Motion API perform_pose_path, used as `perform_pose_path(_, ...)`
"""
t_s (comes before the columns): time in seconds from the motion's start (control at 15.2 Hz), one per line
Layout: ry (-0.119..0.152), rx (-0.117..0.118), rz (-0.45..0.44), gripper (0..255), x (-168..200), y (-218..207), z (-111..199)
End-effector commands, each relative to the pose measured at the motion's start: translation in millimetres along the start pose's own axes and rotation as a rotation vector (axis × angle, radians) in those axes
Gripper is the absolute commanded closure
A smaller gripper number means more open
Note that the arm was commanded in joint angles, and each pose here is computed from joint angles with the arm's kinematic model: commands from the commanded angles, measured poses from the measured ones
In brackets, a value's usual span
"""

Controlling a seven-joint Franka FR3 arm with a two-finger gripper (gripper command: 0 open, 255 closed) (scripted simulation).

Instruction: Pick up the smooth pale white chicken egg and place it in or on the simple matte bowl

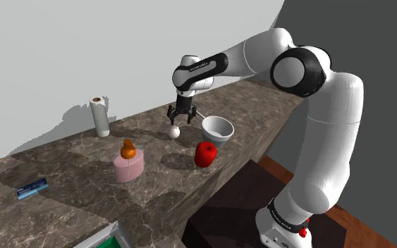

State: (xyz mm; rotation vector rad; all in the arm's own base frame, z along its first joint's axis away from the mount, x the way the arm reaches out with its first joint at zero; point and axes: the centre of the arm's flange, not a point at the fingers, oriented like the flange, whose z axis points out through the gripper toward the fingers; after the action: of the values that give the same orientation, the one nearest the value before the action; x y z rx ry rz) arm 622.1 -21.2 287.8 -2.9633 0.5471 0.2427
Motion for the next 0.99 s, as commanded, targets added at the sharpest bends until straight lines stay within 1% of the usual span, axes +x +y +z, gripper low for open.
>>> perform_pose_path(0.0, 0.000, 0.018, 0.032, 0, 22, -1, 15)
perform_pose_path(0.13, -0.001, 0.036, 0.062, 0, 45, -1, 28)
perform_pose_path(0.2, -0.001, 0.039, 0.068, 0, 49, -1, 31)
perform_pose_path(0.66, -0.001, 0.039, 0.068, 0, 49, -3, 70)
perform_pose_path(0.92, -0.001, 0.039, 0.068, 0, 49, -3, 70)
